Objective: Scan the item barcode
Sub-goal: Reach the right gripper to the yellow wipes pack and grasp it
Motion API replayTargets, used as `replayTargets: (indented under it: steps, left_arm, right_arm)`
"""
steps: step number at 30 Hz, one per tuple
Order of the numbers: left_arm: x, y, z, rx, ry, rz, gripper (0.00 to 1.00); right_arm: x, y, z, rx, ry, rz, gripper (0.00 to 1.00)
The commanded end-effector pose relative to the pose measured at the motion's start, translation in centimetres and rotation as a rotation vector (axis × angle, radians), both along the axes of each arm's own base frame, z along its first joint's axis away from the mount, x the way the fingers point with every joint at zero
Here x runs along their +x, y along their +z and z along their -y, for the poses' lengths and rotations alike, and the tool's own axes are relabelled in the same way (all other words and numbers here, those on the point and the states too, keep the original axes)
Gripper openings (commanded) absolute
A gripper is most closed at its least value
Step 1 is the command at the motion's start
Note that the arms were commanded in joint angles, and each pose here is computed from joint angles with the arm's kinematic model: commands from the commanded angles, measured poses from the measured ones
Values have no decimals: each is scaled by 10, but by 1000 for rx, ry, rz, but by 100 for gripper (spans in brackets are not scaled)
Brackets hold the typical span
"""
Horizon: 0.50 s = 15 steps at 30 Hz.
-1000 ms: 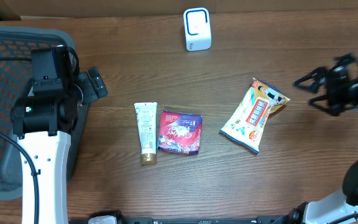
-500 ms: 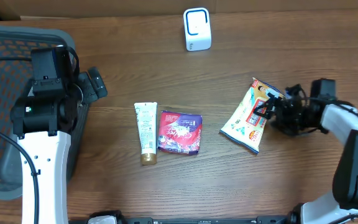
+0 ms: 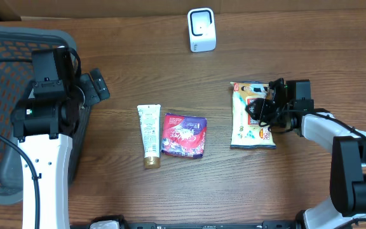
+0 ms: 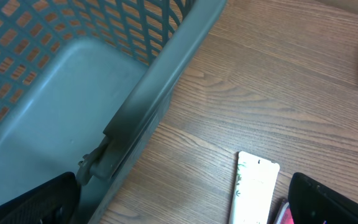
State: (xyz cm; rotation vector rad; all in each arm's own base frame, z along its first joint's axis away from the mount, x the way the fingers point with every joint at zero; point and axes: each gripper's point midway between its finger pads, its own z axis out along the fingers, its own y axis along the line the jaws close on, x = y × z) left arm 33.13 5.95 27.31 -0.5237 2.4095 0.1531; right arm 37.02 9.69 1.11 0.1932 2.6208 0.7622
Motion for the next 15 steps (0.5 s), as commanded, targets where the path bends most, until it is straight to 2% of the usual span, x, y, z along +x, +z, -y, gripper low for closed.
replayTargets:
  steps: [1,4,7,12,15]
  left_arm:
    - [0,7,2,-13,0,21,100]
    - [0,7,2,-13,0,21,100]
    - [0,7,2,-13,0,21,100]
    - [0,7,2,-13,0,21,100]
    - [0,7,2,-13,0,21,100]
  right_arm:
    - [-13,-25,14,-69,-66,-80,4]
    - [-16,-25,12,-56,-59,-93,4]
    - [-21,-16,-6,53,-3,-106,4]
    - [-35,43,-54,463,117,-213,4]
    - [-44,71,-67,677,60,-396,4]
